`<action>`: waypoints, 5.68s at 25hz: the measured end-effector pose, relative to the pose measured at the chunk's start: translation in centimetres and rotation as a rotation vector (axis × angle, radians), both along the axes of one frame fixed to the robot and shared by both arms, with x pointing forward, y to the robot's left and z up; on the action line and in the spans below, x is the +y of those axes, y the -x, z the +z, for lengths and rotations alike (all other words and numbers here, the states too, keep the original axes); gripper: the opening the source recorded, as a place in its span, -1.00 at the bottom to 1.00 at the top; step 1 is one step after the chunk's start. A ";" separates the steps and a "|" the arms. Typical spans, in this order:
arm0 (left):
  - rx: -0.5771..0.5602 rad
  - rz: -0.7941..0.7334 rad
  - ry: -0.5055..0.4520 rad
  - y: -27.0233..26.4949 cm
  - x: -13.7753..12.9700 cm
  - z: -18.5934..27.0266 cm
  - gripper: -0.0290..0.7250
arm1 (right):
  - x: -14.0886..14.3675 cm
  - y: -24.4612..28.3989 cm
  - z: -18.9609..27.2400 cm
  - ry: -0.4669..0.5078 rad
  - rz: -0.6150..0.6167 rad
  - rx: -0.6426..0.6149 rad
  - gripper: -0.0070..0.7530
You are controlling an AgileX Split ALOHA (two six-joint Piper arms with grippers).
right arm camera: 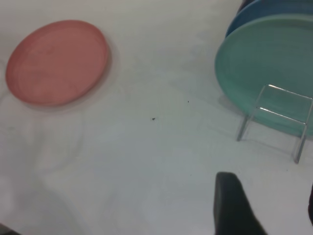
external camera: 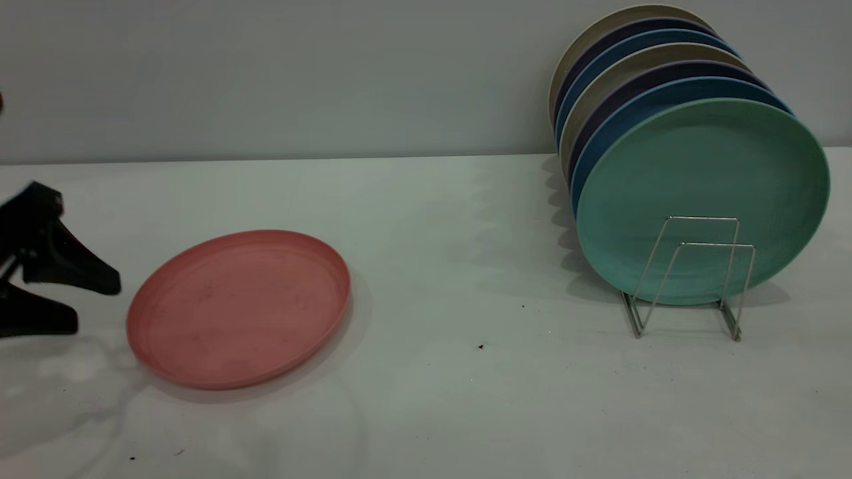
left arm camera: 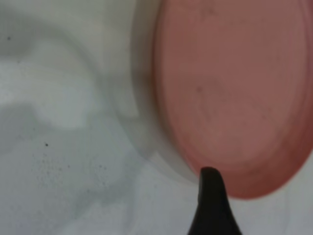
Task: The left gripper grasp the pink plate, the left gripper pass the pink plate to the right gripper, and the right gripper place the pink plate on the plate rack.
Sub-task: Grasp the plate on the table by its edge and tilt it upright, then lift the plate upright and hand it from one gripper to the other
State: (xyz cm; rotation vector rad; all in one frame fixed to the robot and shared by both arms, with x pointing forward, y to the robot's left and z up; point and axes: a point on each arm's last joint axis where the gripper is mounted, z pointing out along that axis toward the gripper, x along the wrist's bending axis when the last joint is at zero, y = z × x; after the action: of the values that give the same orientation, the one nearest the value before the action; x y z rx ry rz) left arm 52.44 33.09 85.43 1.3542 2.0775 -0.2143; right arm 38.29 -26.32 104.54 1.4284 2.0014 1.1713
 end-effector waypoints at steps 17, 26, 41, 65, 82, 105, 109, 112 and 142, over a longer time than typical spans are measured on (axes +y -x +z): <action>0.050 0.054 0.117 -1.0 -0.3 -7.0 0.47 | -0.1 -0.2 0.1 0.001 -0.020 -0.020 0.05; 0.025 0.040 0.153 -1.8 -0.4 -7.6 0.05 | -0.1 -0.2 0.1 0.001 -0.021 -0.021 0.05; -0.037 -0.032 0.139 -2.0 -0.5 -7.3 -0.89 | 0.6 -0.5 -0.5 -0.097 0.014 0.073 0.05; -0.259 -0.367 0.134 -3.8 -10.4 0.3 -0.89 | 2.5 -12.9 -11.4 -0.373 0.121 0.271 0.05; -0.265 -0.514 0.114 -3.4 -16.4 0.9 -0.89 | 3.1 -13.6 -12.8 -0.436 0.180 0.310 0.05; -0.323 -0.644 0.242 -2.7 -19.6 2.3 -0.87 | 3.2 -13.6 -12.7 -0.459 0.183 0.317 -0.46; -0.323 -0.646 0.241 -2.7 -19.6 2.3 -0.86 | 3.2 -13.6 -12.7 -0.458 0.185 0.323 -0.46; -0.325 -0.647 0.237 -2.7 -19.6 2.2 -0.86 | 3.2 -13.5 -12.7 -0.457 0.186 0.324 -0.47; -0.333 -0.740 0.296 -1.9 -19.9 2.6 0.77 | 2.8 -13.6 -13.3 -0.409 0.148 0.347 -0.74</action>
State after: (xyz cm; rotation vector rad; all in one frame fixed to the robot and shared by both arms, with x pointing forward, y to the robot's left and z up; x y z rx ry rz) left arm 54.38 13.16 88.02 1.7671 1.1545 -0.5391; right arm 51.90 -23.50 91.29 1.8099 2.2160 1.5560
